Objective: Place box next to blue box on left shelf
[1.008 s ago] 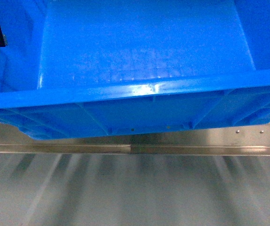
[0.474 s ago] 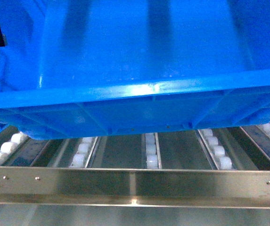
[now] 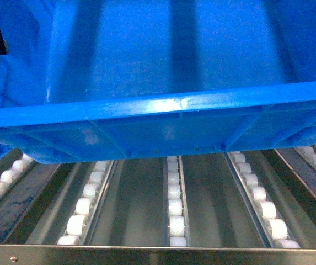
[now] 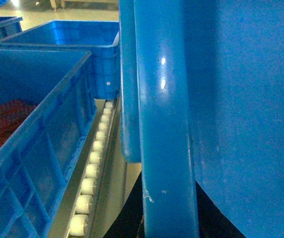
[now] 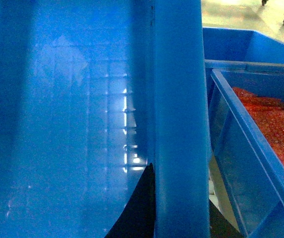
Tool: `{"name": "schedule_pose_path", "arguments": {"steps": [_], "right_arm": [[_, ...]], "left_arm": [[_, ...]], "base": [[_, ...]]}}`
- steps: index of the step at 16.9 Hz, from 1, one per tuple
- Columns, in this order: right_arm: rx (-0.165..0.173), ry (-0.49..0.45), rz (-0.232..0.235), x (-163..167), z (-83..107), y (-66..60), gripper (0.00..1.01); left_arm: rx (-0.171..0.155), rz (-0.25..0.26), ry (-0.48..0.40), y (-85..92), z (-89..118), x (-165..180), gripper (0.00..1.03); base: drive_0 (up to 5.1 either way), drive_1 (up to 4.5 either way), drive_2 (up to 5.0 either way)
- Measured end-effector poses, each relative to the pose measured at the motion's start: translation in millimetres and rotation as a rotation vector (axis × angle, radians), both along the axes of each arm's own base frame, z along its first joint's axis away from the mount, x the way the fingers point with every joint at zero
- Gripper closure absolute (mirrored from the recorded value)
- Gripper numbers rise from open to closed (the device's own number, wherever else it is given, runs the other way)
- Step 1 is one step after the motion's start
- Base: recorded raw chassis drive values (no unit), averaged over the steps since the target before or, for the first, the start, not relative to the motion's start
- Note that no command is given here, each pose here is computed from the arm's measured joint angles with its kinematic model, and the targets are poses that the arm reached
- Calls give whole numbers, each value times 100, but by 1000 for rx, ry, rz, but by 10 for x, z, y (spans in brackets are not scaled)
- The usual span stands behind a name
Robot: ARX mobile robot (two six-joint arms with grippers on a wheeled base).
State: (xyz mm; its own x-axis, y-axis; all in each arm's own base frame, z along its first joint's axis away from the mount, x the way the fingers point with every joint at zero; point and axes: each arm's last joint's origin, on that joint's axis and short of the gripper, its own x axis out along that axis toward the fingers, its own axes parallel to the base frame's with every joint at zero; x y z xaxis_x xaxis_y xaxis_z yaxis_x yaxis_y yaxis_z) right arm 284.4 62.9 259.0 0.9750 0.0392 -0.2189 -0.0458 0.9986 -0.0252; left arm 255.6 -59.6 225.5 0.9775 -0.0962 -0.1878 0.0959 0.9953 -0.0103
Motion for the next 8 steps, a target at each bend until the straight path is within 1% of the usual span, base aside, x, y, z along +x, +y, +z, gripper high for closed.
{"name": "schedule_pose_path", "arguments": {"steps": [8], "right_arm": [[0,0,0,0,0,0,93]], "left_arm": [[0,0,0,0,0,0,97]], "base": [[0,0,0]]}}
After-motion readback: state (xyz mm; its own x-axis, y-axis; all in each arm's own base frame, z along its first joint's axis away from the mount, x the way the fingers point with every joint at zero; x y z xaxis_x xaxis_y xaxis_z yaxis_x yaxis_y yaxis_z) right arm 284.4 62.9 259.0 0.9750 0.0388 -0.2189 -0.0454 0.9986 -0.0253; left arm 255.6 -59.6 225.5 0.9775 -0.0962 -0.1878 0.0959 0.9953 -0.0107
